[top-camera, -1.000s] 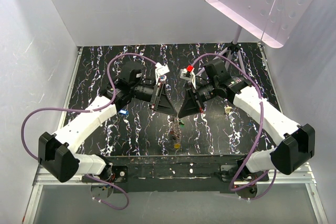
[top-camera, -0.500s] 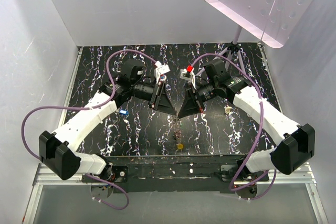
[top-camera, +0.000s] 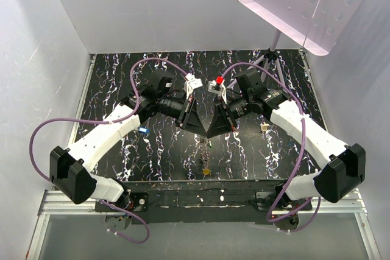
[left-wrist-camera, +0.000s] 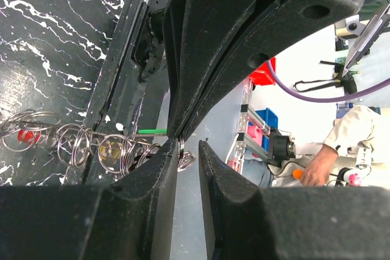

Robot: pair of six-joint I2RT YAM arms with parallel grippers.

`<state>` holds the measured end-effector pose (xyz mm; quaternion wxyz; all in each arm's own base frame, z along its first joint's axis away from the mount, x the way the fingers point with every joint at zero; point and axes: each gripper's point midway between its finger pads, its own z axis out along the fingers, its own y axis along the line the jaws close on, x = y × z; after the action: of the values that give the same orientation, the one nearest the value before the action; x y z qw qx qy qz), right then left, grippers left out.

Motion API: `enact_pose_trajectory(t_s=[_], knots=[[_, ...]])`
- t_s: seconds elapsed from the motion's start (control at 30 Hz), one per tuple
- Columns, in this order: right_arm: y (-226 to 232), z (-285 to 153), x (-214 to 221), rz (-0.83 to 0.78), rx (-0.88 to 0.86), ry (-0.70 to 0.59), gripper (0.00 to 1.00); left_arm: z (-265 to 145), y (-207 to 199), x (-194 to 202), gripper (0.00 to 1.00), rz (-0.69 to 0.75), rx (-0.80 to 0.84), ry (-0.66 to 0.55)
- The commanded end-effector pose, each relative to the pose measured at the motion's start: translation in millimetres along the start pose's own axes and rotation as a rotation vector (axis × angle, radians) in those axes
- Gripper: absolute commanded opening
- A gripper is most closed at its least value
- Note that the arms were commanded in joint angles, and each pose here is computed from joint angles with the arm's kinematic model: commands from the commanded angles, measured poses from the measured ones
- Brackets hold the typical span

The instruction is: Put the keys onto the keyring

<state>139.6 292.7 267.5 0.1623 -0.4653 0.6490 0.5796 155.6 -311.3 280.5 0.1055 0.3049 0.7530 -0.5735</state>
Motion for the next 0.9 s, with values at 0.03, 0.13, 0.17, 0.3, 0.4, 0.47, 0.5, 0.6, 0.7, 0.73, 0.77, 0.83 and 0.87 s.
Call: enact_pose_trajectory(t_s=[0.03, 0.13, 0.17, 0.3, 0.4, 0.47, 0.5, 0.6, 0.7, 0.73, 0.77, 0.83, 0.87], knots=[[14.8, -1.9, -13.8, -0.058, -0.037, -0.024, 0.01, -0.7, -14.5, -1.9, 0.18, 0.044, 0.032, 0.02], [15.6, -2.0, -13.8, -0.056, -0.04, -0.025, 0.01, -0.7, -12.9, -0.4, 0.2, 0.042, 0.025, 0.028], [15.7, -2.0, -13.5, -0.055, -0.04, -0.024, 0.01, -0.2, -11.6, 0.1, 0.21, 0.039, 0.024, 0.032], [15.5, -1.9, -13.3, -0.052, -0.04, -0.024, 0.01, 0.4, -10.4, 1.1, 0.2, 0.039, 0.022, 0.045], [15.5, -2.4, -13.8, -0.054, -0.039, -0.026, 0.01, 0.3, -9.7, 1.9, 0.18, 0.038, 0.02, 0.052], [15.6, -1.9, -13.4, -0.054, -0.04, -0.025, 0.01, 0.8, -9.5, 1.9, 0.17, 0.042, 0.02, 0.054], [15.5, -1.9, -12.7, -0.05, -0.04, -0.024, 0.01, 1.1, -9.6, 2.1, 0.17, 0.042, 0.024, 0.057], [16.7, -1.5, -12.7, -0.047, -0.046, -0.025, 0.01, 1.3, -9.1, 3.4, 0.14, 0.045, 0.027, 0.062], [16.7, -1.4, -12.7, -0.045, -0.046, -0.027, 0.01, 2.1, -9.0, 4.1, 0.02, 0.041, 0.038, 0.07], [17.4, -1.6, -13.4, -0.046, -0.045, -0.028, 0.01, 2.4, -8.0, 4.5, 0.0, 0.043, 0.037, 0.071], [18.2, -1.7, -13.4, -0.046, -0.048, -0.029, 0.01, 2.3, -8.4, 4.8, 0.0, 0.046, 0.034, 0.07], [20.9, -2.5, -14.5, -0.044, -0.058, -0.034, 0.02, 0.1, -7.5, 2.5, 0.0, 0.061, 0.017, 0.053], [23.4, -3.2, -15.3, -0.045, -0.067, -0.037, 0.15, -1.1, -9.7, -1.1, 0.0, 0.087, 0.023, 0.03]])
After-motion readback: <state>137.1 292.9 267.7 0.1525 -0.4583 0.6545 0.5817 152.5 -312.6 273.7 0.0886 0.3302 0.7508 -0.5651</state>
